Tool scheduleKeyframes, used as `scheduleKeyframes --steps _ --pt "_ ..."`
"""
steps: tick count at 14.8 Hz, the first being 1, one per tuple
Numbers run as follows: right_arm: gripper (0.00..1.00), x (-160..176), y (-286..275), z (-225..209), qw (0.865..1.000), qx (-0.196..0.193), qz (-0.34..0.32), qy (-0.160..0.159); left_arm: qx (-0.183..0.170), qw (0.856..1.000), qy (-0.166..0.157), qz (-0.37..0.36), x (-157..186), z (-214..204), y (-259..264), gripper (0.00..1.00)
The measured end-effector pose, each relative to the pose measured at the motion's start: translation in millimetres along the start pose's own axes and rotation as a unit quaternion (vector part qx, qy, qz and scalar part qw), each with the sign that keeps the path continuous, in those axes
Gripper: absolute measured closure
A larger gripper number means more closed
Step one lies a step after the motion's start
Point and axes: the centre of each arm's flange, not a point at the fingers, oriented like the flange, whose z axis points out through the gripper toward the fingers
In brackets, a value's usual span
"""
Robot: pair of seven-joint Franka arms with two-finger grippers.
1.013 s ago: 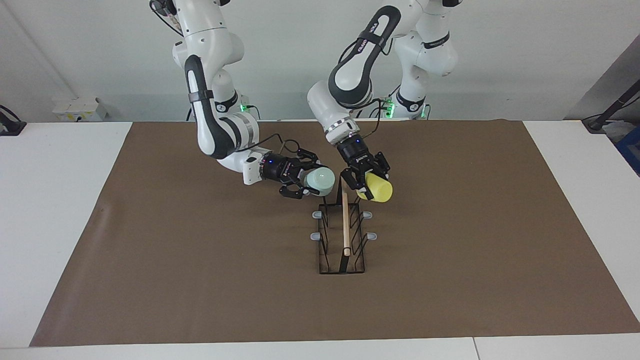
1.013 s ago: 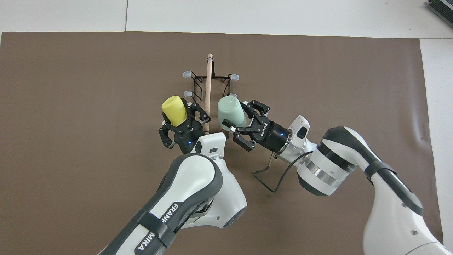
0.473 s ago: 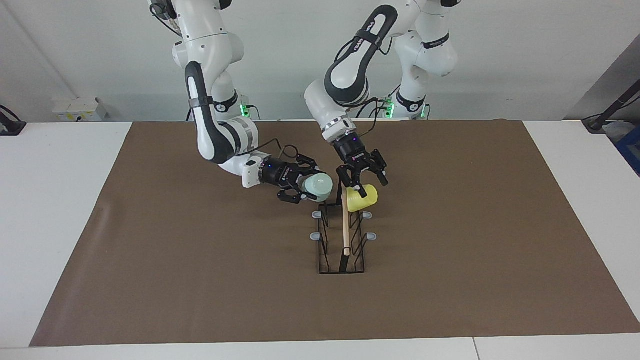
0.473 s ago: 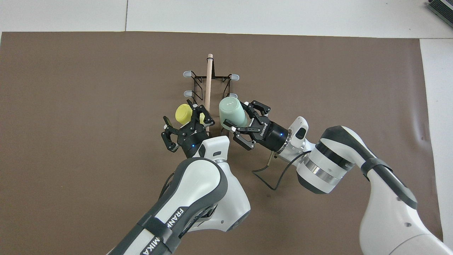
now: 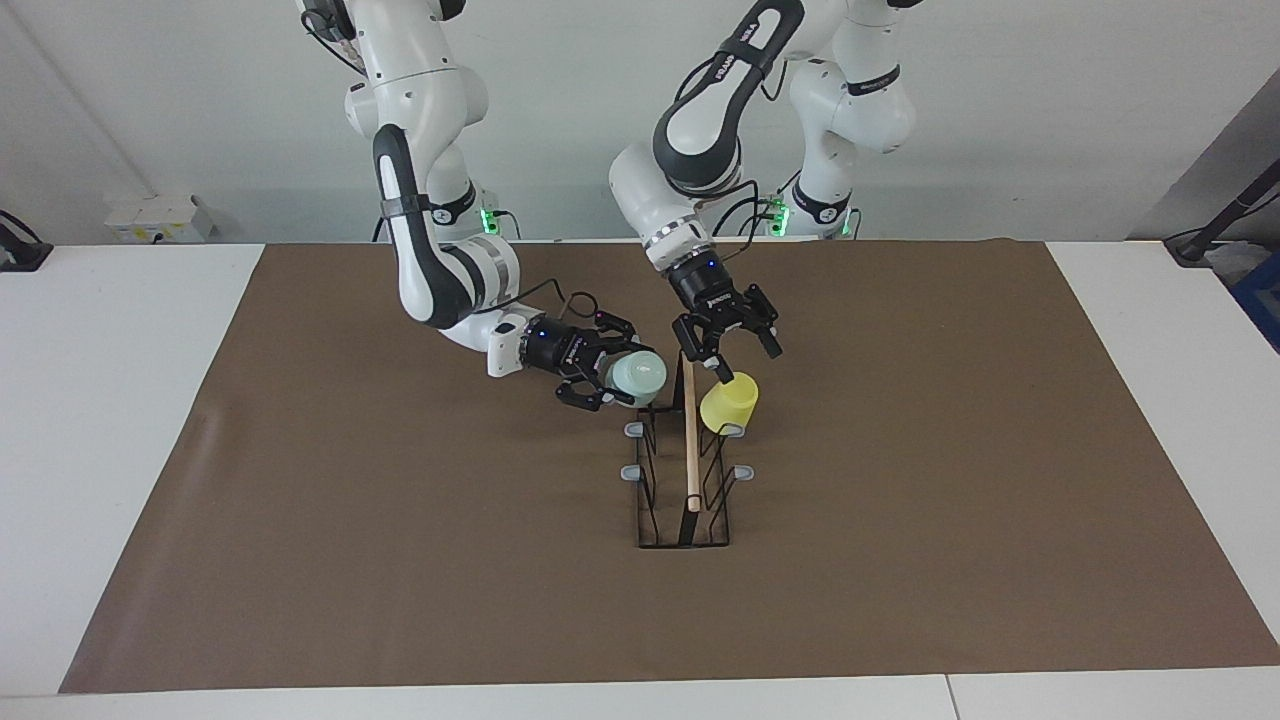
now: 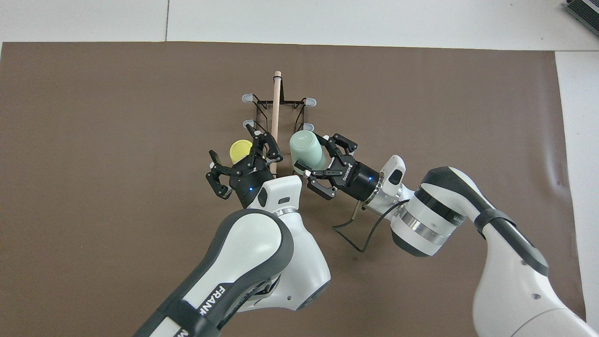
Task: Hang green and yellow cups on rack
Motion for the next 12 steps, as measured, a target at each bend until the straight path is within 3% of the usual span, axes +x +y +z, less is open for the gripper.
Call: scheduleKeyframes --steps 1,2,8,10,12 --pt "0.03 -0.4 0.1 -0.1 1.000 0.000 0.000 0.000 -0.002 1.000 -0.015 0.017 12.3 3.2 -1.9 0.01" --pt "0.00 -0.7 0.3 -0.3 1.000 0.000 0.000 0.000 -0.005 0.999 -0.034 0.036 25.6 9.1 -5.0 0.01" --pt "0.00 2.6 7.9 -5.3 1.000 -0.009 -0.002 0.001 -0.024 0.983 -0.123 0.134 99.8 59.3 -35.1 0.01" --pt "0.00 7.7 19.8 -14.1 0.999 -0.019 -0.022 -0.027 -0.035 0.974 -0.153 0.162 123.4 76.6 -48.9 0.01" --pt "0.00 31.4 43.6 -31.5 0.994 -0.017 -0.073 -0.079 -0.045 0.963 -0.187 0.188 149.9 94.3 -64.9 0.01"
